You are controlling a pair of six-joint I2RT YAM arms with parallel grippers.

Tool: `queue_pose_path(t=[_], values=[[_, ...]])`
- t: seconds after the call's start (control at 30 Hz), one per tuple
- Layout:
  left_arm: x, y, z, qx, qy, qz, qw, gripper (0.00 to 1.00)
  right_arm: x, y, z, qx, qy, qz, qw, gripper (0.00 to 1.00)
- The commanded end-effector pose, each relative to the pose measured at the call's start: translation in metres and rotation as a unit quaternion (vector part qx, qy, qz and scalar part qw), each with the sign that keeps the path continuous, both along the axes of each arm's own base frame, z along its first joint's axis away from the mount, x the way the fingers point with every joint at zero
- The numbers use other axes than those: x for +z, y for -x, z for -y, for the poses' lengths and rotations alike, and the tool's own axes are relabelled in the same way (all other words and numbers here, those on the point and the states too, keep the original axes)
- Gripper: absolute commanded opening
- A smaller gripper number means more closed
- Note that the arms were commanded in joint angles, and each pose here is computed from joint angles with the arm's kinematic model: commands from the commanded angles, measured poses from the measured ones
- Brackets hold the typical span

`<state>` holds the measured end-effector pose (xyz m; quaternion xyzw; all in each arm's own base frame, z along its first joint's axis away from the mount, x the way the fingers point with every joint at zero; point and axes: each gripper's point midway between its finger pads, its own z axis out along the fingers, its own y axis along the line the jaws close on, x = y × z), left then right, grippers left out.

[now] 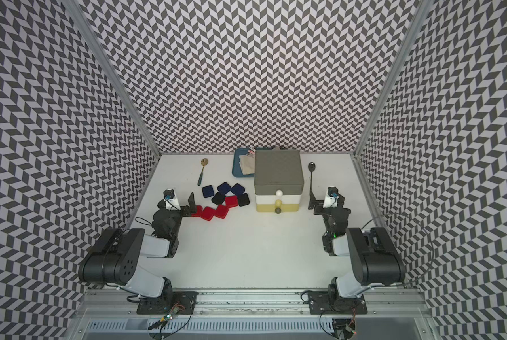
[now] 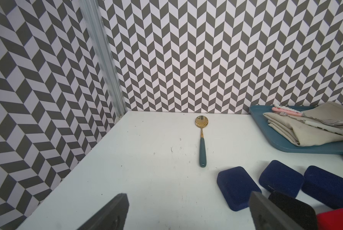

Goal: Place the brooch boxes into the drawer by color
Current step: Open the drawer in the storage box.

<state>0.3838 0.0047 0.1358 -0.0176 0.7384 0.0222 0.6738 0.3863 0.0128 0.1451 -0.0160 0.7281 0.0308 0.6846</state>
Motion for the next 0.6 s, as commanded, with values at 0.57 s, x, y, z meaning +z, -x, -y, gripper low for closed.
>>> queue_pose_path(t=[0.57], values=[[0.0053,-0.0031,-0.0004,-0.004,0.007,0.008,1.0,1.0,0.0099,0.0018,-0.0025,0.004,0.001,0.027,1.0,0.99]])
